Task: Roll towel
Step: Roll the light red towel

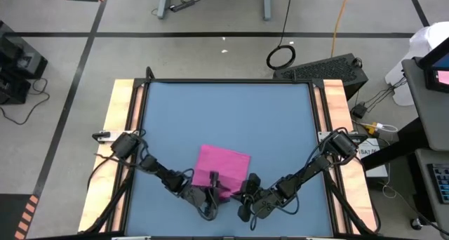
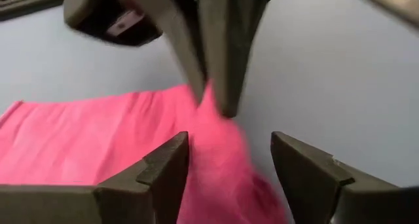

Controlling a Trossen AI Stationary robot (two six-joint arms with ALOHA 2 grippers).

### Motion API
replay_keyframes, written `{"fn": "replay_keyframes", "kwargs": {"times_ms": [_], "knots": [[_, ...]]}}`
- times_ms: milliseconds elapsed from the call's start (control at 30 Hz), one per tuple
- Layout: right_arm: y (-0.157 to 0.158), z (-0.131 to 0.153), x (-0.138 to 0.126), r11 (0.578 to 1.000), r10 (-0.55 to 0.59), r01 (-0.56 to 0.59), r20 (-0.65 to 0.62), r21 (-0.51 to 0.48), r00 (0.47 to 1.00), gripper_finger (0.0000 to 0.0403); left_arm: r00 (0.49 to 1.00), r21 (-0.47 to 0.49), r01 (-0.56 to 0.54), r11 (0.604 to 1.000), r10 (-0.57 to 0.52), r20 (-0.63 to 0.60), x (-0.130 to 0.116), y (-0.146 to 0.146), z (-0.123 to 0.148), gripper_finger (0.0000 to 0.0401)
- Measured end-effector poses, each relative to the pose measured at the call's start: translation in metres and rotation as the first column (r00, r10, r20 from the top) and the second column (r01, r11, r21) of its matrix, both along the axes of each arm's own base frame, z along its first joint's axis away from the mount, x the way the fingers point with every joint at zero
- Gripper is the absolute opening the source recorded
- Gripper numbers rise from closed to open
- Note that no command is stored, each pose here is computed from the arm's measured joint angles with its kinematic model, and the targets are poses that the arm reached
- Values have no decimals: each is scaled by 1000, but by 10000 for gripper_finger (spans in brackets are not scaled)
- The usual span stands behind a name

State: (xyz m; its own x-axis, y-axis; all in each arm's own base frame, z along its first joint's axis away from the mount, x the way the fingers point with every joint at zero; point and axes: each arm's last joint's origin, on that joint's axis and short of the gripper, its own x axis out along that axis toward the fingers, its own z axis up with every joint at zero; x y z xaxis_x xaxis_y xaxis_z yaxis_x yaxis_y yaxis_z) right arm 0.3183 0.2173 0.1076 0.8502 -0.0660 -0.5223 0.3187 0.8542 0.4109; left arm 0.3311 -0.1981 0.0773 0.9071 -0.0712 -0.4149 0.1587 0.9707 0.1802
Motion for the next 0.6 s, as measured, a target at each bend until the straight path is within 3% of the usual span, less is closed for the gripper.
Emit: {"fn": "replay_keyframes", "kwargs": {"times_ms": [133, 333, 467, 600], "knots": [[0, 0, 0, 1000, -9, 9, 2, 15, 1000, 8, 1000, 10, -1, 1000, 1, -13, 0, 1, -1, 161], [1, 1, -1, 1000, 6, -6, 4, -20, 1000, 12, 1000, 23, 11, 1000, -11, -5, 0, 0, -1, 16], [5, 1, -4, 984, 100, -101, -16, -145, 995, 51, 999, -39, 37, 999, -38, -31, 2, 3, -2, 15], [18, -1, -15, 912, 242, -253, -76, -323, 967, 120, 996, -94, 64, 993, -70, -52, 5, 9, -2, 11]]}}
